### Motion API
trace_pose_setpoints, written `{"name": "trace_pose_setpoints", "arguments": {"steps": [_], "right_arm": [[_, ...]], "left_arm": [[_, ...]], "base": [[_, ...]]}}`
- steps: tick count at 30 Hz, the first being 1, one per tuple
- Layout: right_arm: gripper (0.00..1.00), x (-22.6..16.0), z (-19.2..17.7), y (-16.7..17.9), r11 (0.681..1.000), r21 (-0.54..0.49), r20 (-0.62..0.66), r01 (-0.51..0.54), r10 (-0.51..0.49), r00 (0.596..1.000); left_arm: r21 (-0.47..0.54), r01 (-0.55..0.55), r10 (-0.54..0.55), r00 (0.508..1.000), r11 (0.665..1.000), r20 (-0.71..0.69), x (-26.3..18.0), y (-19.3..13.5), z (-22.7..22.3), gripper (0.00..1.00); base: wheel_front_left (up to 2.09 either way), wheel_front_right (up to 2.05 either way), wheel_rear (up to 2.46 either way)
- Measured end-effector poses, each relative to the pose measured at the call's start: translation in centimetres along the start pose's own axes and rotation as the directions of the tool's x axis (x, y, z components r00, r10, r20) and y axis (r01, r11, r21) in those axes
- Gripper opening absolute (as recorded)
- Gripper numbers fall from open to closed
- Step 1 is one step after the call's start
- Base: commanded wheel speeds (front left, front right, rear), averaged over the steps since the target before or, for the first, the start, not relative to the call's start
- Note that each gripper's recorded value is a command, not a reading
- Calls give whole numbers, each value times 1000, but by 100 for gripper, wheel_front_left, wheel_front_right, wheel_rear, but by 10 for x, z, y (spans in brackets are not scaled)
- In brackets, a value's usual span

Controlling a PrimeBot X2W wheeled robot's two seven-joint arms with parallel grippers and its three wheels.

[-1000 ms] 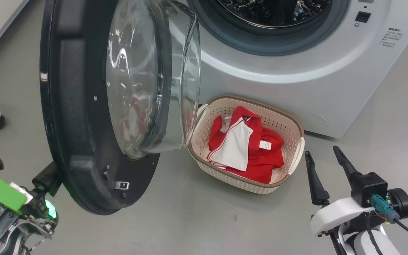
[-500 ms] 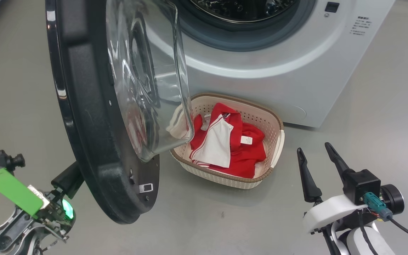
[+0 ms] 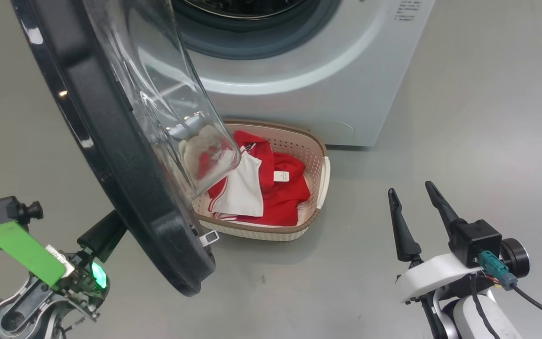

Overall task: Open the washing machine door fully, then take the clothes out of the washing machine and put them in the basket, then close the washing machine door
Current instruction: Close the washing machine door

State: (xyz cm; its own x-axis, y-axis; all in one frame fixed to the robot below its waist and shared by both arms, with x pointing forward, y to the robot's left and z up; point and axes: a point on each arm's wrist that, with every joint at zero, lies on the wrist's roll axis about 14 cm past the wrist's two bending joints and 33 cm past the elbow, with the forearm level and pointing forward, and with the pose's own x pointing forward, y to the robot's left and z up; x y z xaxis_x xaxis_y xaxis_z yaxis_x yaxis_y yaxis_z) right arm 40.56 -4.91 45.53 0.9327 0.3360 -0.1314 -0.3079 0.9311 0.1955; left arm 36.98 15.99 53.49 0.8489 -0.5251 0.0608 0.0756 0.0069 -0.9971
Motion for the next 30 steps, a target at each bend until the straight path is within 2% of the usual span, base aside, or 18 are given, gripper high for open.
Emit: {"name": "trace_pose_setpoints", "arguments": {"steps": [15,30], "right_arm": [[100,-27,2,-63,977,22,27,214,-214,976],[100,-56,-4,-105,926,56,17,373,-374,927]], "left_arm": [[-64,40,-52,980,997,-194,79,12,-33,0],[-86,49,-67,973,995,-222,145,28,-40,0]], "base": [[0,0,0],[0,0,0]]}}
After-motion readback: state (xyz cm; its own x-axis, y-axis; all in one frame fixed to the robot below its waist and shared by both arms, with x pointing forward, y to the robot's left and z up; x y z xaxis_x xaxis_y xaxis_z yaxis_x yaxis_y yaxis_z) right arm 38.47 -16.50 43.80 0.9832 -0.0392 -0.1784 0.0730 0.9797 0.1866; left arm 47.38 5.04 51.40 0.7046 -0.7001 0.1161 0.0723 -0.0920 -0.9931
